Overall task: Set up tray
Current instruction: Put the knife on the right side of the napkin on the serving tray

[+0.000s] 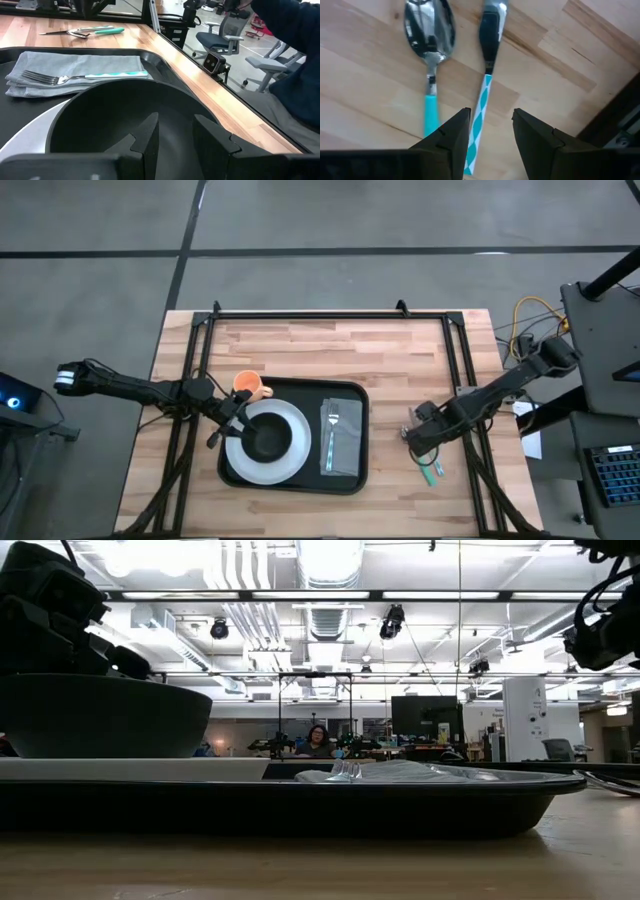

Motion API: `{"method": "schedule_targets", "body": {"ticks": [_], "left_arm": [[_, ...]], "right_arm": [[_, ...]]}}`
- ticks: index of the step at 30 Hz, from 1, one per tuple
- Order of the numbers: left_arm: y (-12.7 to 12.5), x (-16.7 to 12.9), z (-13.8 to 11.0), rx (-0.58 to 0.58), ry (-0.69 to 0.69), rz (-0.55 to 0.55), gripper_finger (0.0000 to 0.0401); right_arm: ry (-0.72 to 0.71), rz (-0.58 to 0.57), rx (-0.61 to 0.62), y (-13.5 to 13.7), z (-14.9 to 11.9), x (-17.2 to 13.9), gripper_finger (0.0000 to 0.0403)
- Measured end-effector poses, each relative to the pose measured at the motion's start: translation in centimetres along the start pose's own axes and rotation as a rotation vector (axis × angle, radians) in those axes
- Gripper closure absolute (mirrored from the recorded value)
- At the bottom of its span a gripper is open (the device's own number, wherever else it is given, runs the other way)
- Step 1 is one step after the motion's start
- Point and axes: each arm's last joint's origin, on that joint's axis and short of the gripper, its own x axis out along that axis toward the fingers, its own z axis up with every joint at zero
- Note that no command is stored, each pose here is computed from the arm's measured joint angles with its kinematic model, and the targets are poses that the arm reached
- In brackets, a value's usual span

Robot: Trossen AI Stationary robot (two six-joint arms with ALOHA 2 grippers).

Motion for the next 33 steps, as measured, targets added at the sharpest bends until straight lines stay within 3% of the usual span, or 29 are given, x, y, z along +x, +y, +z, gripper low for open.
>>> {"method": "schedule_targets", "body": {"ticks": [16, 24, 33], "left_arm": [[0.0, 0.0, 0.0, 0.0, 0.0, 0.0, 0.0302], [0.0, 0.0, 0.0, -0.001, 0.001, 0.0, 0.0303], [0.0, 0.0, 0.0, -0.001, 0.001, 0.0, 0.0303]], "right_arm": [[0.033, -0.009, 0.042, -1.1, -0.2, 0.8, 0.0262], [0.025, 0.068, 0.044, -0.6, -0.9, 1.6, 0.0265], [0.01, 0.08, 0.059, -1.1, -1.3, 3.0, 0.0257]]}}
